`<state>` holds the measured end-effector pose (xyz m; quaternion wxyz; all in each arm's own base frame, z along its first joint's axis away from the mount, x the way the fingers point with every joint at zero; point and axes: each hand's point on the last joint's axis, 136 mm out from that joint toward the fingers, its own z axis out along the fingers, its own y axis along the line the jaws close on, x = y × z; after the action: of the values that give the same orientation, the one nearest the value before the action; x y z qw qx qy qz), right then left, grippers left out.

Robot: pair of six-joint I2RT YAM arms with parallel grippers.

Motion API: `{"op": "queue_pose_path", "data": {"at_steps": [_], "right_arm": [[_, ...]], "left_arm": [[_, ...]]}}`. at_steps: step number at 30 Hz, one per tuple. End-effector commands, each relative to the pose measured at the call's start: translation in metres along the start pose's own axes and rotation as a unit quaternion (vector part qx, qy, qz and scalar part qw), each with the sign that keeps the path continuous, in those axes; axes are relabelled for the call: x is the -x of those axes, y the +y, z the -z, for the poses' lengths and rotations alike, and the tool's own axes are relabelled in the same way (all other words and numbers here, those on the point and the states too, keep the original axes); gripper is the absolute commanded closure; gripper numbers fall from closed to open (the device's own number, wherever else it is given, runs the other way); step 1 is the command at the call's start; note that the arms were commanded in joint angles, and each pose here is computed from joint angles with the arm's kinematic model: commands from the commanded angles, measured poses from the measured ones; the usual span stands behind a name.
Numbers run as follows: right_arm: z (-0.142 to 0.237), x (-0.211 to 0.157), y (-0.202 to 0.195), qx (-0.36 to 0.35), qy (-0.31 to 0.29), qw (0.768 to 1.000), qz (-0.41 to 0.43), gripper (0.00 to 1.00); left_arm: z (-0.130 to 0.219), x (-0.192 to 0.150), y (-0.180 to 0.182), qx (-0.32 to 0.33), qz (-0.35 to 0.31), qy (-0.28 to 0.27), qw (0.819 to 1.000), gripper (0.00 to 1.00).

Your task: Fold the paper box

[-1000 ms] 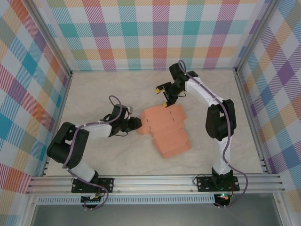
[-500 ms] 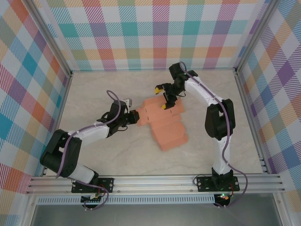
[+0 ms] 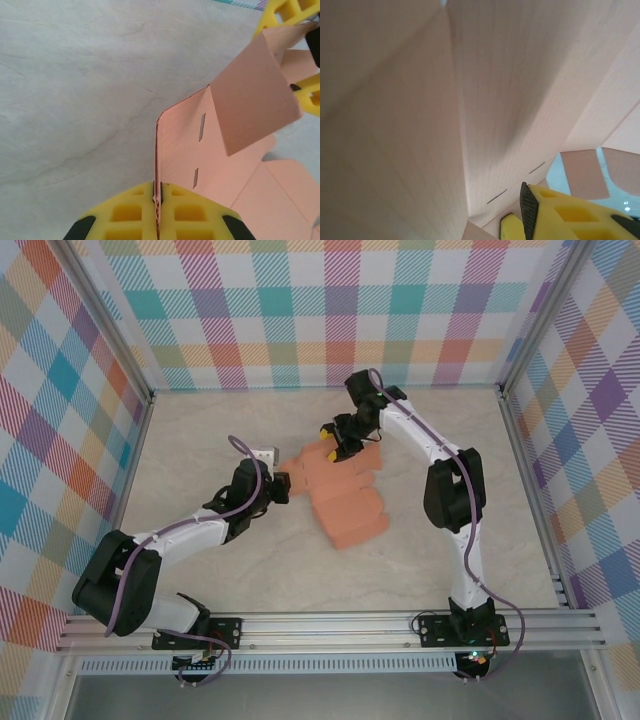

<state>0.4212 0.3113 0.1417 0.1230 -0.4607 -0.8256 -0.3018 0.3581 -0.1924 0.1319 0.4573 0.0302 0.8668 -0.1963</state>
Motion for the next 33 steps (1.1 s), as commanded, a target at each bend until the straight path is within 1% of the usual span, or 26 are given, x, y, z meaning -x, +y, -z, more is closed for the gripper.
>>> {"op": "queue_pose_path", "data": {"at_steps": [1,7,11,13,14,15,16,17,18,19,21,22,24,25,27,29,30,31,33], "right_arm": [[0.009,-0.005,-0.001,-0.004,-0.008,1.0,0.008,0.53],[0.009,-0.005,0.0,-0.002,-0.01,1.0,0.013,0.68],[0.008,-0.005,0.004,0.004,-0.011,1.0,0.019,0.83],[0.006,-0.006,0.009,0.013,-0.005,0.999,0.032,0.88],[0.005,-0.006,0.013,0.021,0.0,0.999,0.041,0.9],[0.005,-0.008,0.017,0.029,0.006,0.998,0.053,0.9],[0.003,-0.009,0.022,0.038,0.014,0.997,0.069,0.9],[0.004,-0.011,0.028,0.051,0.018,0.994,0.091,0.9],[0.005,-0.014,0.032,0.06,0.025,0.992,0.109,0.91],[0.005,-0.018,0.038,0.075,0.034,0.988,0.132,0.92],[0.008,-0.023,0.049,0.107,0.046,0.979,0.165,0.94],[0.012,-0.026,0.055,0.128,0.045,0.973,0.186,0.94],[0.02,-0.032,0.066,0.174,0.038,0.953,0.246,0.87],[0.025,-0.036,0.069,0.191,0.033,0.942,0.274,0.86],[0.029,-0.039,0.071,0.217,0.037,0.925,0.311,0.88],[0.029,-0.046,0.073,0.258,0.061,0.898,0.352,0.88],[0.029,-0.049,0.071,0.27,0.074,0.888,0.364,0.88],[0.024,-0.049,0.067,0.276,0.084,0.882,0.372,0.88],[0.016,-0.049,0.058,0.287,0.101,0.873,0.381,0.89]], "left_arm": [[0.004,0.01,0.003,0.016,-0.013,-0.03,0.999,1.0],[0.002,0.007,0.004,0.019,-0.012,-0.027,0.999,1.0],[0.002,0.004,0.004,0.013,-0.006,-0.025,1.0,1.0],[0.002,0.003,0.0,0.001,-0.003,-0.025,1.0,1.0],[0.003,0.004,0.0,0.0,0.002,-0.029,1.0,0.95],[0.004,0.004,0.001,0.003,0.009,-0.032,0.999,0.83],[0.007,0.006,0.002,0.004,0.011,-0.035,0.999,0.62],[0.011,0.007,0.002,0.001,0.006,-0.037,0.999,0.21],[0.014,0.008,0.003,0.002,0.002,-0.041,0.999,0.03],[0.019,0.008,0.007,0.007,-0.001,-0.046,0.999,0.0],[0.028,0.011,0.018,0.02,0.0,-0.058,0.998,0.0],[0.034,0.013,0.023,0.022,0.003,-0.063,0.998,0.0],[0.043,0.018,0.033,0.025,0.012,-0.071,0.997,0.01],[0.049,0.021,0.036,0.024,0.014,-0.077,0.997,0.01],[0.057,0.025,0.038,0.008,0.013,-0.089,0.996,0.0],[0.062,0.021,0.033,-0.026,-0.002,-0.084,0.996,0.0],[0.062,0.018,0.031,-0.033,-0.016,-0.078,0.996,0.0],[0.06,0.015,0.032,-0.034,-0.032,-0.074,0.996,0.0],[0.051,0.006,0.043,-0.007,-0.049,-0.059,0.997,0.0]]}}
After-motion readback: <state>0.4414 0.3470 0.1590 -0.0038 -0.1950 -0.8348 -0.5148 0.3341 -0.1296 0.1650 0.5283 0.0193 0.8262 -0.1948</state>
